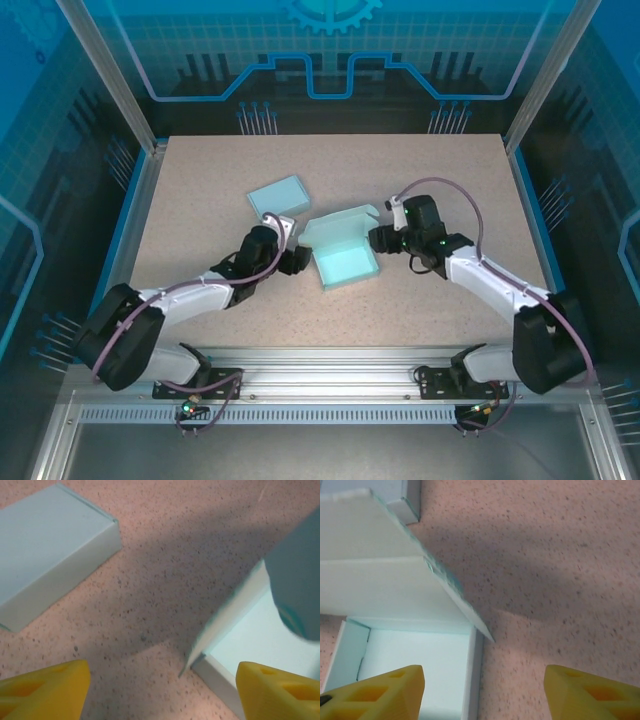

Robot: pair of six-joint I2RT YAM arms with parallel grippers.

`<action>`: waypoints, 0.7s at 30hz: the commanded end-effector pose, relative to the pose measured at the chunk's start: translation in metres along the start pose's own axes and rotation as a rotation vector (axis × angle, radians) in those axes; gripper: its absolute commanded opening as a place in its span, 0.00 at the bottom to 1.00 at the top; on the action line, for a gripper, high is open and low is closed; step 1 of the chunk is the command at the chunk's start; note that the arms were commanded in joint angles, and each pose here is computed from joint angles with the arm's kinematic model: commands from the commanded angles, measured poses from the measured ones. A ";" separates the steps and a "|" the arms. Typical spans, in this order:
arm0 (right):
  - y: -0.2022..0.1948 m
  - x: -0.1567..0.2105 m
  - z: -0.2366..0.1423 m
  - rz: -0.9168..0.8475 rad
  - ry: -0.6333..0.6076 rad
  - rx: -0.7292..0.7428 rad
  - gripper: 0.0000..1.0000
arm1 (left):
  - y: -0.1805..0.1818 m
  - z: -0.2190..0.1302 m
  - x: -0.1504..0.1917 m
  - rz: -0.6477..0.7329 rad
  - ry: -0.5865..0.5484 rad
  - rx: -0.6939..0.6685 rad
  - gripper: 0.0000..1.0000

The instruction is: Fold the paper box

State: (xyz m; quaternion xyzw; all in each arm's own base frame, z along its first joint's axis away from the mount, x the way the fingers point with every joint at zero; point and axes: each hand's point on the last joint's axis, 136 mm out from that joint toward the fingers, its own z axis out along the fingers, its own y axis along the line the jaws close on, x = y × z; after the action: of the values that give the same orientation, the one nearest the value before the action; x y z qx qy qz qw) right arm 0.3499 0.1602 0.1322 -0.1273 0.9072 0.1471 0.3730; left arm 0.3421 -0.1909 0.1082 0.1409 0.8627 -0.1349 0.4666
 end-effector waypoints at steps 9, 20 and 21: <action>0.015 -0.040 0.025 -0.032 -0.060 -0.155 0.48 | -0.008 0.014 -0.038 0.059 -0.072 0.040 0.64; 0.015 -0.031 0.038 -0.006 -0.056 -0.140 0.28 | -0.010 0.018 -0.036 0.035 -0.054 0.052 0.43; 0.017 -0.031 0.037 -0.005 -0.058 -0.136 0.28 | -0.010 0.019 -0.035 0.028 -0.051 0.053 0.40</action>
State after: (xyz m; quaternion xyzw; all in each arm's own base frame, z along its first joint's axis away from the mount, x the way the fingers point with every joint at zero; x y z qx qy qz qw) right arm 0.3849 0.1863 0.1223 -0.1518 0.8935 0.2044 0.3699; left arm 0.3655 -0.2058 0.1239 0.1644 0.8468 -0.1416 0.4856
